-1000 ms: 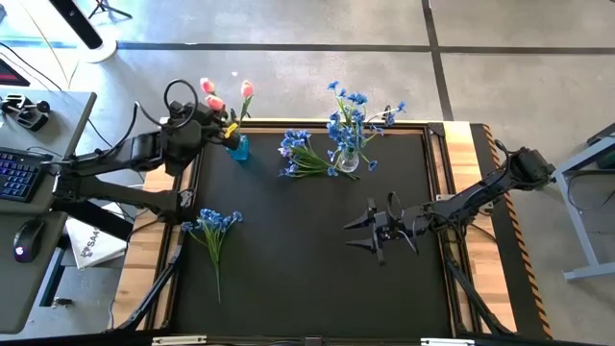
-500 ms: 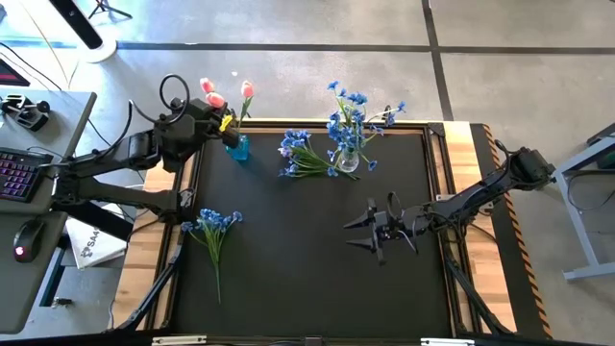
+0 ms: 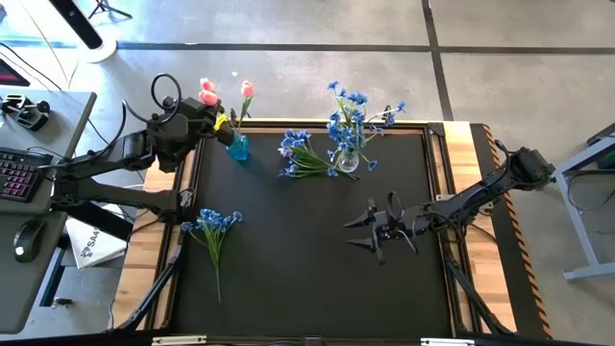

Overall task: Sort flowers into vase by color
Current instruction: Put the pink tulip flower into the blue flower vase

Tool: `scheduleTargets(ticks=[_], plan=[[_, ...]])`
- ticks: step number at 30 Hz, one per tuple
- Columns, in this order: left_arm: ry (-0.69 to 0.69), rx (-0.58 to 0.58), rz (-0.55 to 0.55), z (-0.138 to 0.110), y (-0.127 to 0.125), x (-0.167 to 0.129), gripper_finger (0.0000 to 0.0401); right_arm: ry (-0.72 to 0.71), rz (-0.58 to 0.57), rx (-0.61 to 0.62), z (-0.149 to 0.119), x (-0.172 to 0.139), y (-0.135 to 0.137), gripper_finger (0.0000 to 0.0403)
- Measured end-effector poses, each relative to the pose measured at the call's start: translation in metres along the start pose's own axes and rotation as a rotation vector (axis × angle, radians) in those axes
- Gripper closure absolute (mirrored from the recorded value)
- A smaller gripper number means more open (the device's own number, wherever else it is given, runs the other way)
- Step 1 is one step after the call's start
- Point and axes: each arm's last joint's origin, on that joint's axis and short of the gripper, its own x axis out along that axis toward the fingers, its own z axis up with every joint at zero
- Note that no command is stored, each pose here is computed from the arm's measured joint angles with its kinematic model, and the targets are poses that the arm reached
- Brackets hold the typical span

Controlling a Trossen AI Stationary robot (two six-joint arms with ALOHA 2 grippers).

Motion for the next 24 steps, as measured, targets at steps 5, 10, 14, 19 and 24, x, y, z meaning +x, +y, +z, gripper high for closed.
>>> scheduleTargets(ticks=[5, 10, 14, 19, 24], plan=[[0.028, 0.017, 0.012, -0.004, 0.001, 0.001, 0.0401, -0.002, -0.017, 0.016, 0.000, 0.000, 0.000, 0.0199], [0.037, -0.001, 0.014, -0.005, 0.001, 0.001, 0.0401, -0.002, -0.016, 0.021, 0.000, 0.000, 0.000, 0.0199], [-0.011, -0.017, -0.028, 0.001, 0.001, -0.003, 0.0401, -0.003, -0.017, 0.018, 0.000, 0.000, 0.000, 0.0199], [-0.051, -0.056, -0.050, 0.015, 0.008, -0.012, 0.0401, 0.000, -0.017, 0.016, 0.000, 0.000, -0.001, 0.0199], [-0.014, -0.046, -0.055, 0.012, 0.009, -0.013, 0.0401, 0.005, -0.018, 0.019, -0.001, 0.000, -0.001, 0.0199]])
